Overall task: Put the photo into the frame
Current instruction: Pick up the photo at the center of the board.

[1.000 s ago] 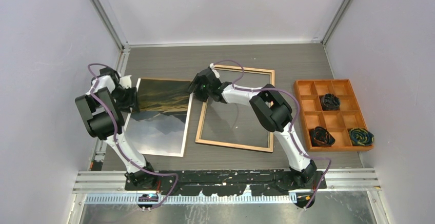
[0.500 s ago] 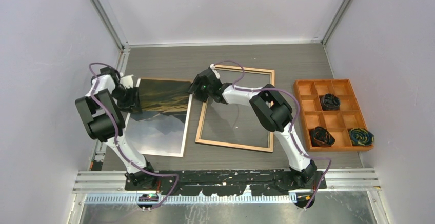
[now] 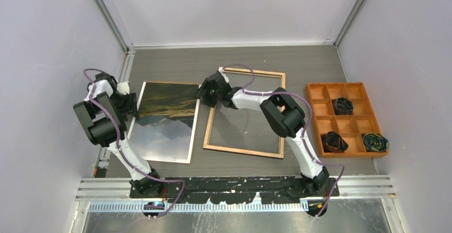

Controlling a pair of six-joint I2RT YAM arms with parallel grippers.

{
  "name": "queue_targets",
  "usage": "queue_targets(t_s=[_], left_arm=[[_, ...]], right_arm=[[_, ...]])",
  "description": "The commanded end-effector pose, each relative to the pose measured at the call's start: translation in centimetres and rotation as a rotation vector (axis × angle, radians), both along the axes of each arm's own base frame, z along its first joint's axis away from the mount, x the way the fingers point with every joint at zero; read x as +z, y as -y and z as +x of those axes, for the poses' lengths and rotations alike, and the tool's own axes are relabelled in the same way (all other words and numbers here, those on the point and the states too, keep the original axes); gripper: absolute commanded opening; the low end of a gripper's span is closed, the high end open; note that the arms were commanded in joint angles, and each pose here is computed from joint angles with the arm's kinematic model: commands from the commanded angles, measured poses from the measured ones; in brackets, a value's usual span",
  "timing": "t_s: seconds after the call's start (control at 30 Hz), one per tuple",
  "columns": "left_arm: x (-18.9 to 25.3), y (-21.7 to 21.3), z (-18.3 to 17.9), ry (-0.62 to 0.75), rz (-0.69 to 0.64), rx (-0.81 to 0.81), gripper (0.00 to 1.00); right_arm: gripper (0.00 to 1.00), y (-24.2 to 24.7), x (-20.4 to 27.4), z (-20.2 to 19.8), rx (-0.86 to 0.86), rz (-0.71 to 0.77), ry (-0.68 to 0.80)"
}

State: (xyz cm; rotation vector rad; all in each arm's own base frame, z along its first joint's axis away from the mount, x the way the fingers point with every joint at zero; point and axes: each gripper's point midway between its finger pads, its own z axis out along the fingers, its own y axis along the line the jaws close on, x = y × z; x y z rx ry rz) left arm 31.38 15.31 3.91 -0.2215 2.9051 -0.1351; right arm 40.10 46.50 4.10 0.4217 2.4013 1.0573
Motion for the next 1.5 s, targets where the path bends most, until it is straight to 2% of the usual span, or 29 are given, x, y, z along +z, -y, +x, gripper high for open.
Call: queue_targets(t_s=[0.0, 0.17, 0.67, 1.07, 1.33, 1.47], left_arm=[[-1.3, 0.0, 0.4, -0.013, -0.040, 0.010, 0.57], [-2.1, 0.4, 0.3, -0.025, -0.071, 0.014, 0.56], [0.0, 3.4, 0.0, 0.004, -0.207, -0.013, 0.46], [1.4, 4.1, 0.2, 0.044, -0.154, -0.042, 0.41], [-0.8, 4.6, -0.4, -0.009, -0.156, -0.056, 0.36], [-0.9, 4.8, -0.6, -0.017, -0.159, -0.058, 0.34]], right_arm=[[0.59, 2.9, -4.1, -2.8, 0.013, -0.154, -0.106], [0.58, 3.1, -4.1, -2.8, 0.011, -0.157, -0.109], [0.58, 3.0, -4.3, -3.0, 0.017, -0.148, -0.118], [0.56, 3.1, -4.4, -3.1, 0.012, -0.145, -0.117], [0.47, 2.2, -2.7, -3.4, 0.060, -0.200, -0.057], [0.47, 2.0, -2.1, -3.3, 0.064, -0.238, -0.017]])
